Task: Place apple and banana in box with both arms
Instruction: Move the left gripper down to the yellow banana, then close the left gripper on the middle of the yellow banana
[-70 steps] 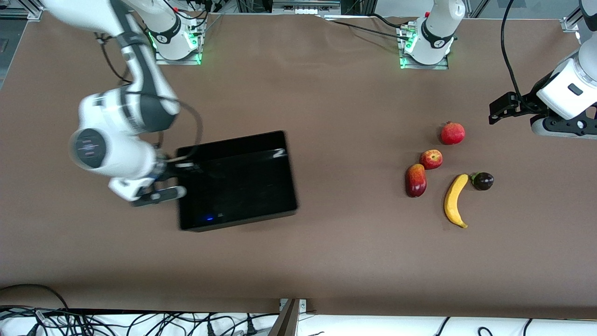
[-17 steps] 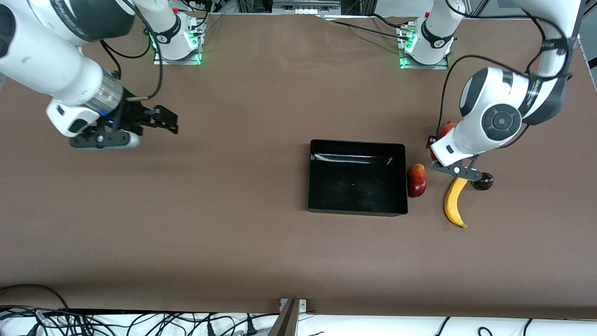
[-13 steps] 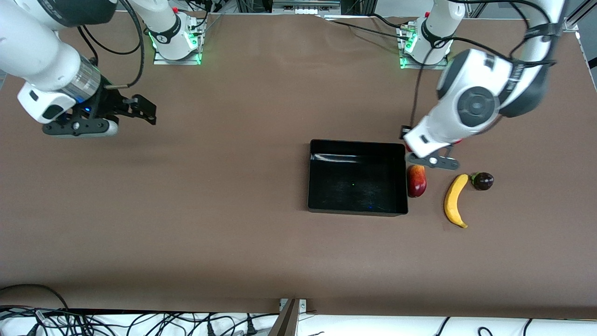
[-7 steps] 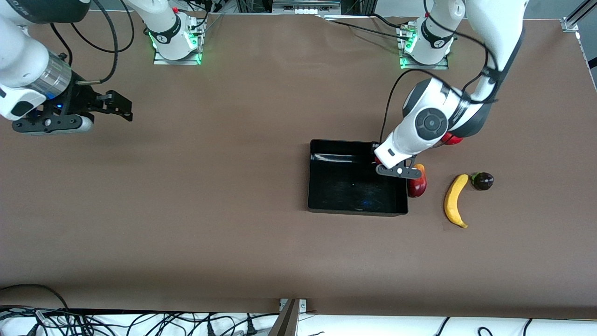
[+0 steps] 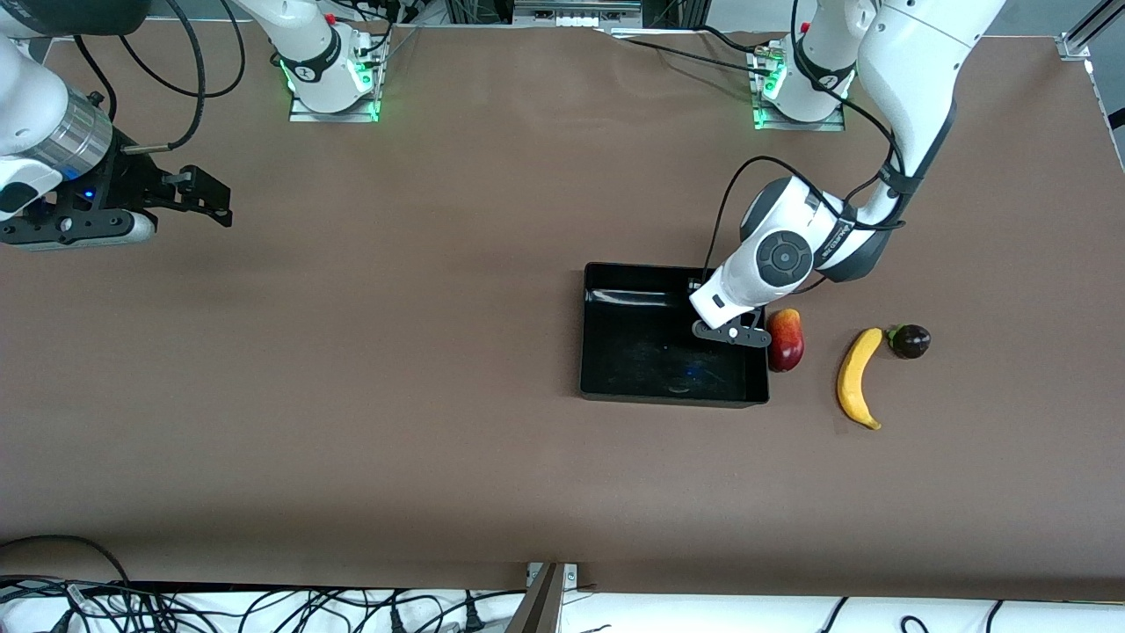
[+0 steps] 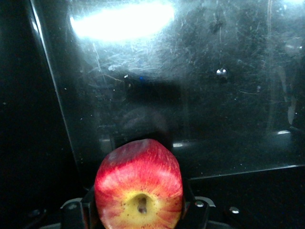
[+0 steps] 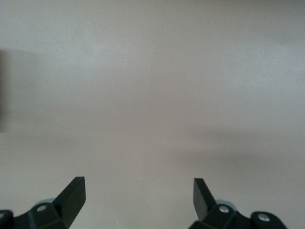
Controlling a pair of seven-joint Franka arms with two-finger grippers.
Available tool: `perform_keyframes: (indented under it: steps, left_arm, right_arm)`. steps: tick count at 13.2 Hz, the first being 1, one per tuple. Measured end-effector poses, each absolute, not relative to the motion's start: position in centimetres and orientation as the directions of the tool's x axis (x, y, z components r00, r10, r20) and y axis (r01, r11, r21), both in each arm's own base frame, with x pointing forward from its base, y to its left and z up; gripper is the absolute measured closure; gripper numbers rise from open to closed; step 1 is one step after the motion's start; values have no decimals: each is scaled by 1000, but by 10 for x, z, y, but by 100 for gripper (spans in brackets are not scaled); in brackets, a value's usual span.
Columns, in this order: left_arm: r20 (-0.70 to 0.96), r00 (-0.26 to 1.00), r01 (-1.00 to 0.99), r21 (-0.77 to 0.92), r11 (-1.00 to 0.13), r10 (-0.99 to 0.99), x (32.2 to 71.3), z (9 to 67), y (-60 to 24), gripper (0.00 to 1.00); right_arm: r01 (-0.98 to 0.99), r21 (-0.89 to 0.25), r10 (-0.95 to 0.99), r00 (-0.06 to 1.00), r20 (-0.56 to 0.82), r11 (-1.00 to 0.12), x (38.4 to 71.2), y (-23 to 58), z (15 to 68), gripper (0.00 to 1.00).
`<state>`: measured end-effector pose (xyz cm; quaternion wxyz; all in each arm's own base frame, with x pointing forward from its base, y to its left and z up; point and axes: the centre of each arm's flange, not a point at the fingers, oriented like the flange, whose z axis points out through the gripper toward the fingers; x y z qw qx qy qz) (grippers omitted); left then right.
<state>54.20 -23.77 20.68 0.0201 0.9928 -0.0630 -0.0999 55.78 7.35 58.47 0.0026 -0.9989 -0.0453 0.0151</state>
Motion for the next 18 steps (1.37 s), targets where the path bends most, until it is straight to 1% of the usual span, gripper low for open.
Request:
perform_keyframes:
  steps: [1, 3, 4, 7, 8, 9, 11, 15, 18]
  left_arm:
    - [-193, 973, -118, 53, -992, -126, 544, 208, -237, 27]
    - [-178, 977, -108, 51, -993, -116, 553, 219, -234, 7]
    - [-181, 978, -98, 41, -994, -103, 561, 233, -227, 0]
    - [-230, 972, -46, -16, -999, -41, 596, 310, -194, 0]
    - [-222, 975, -33, -38, -999, -24, 607, 334, -182, 0]
    - [-205, 979, -29, -71, -997, -14, 616, 347, -165, 0]
    - [-209, 977, -70, -105, -992, -47, 629, 334, -124, 0]
    - [-199, 960, -200, -2, -980, -196, 654, 267, -27, 0]
    - [-158, 962, -218, 38, -975, -221, 658, 229, 11, 0]
  right_arm:
    - [92, -3, 93, 995, -25, -996, 558, 74, 585, 0]
    - [102, 17, 102, 995, -14, -995, 559, 77, 587, 0]
    - [109, 34, 109, 994, -7, -993, 559, 78, 590, 0]
    - [116, 55, 116, 993, -1, -992, 560, 79, 592, 0]
    - [116, 55, 116, 993, -5, -992, 561, 79, 590, 0]
    - [117, 55, 116, 993, -8, -992, 562, 80, 588, 0]
    - [116, 54, 116, 993, -6, -992, 564, 80, 586, 0]
    - [116, 53, 116, 993, 4, -992, 568, 80, 590, 0]
    - [116, 50, 116, 993, 6, -992, 568, 81, 590, 0]
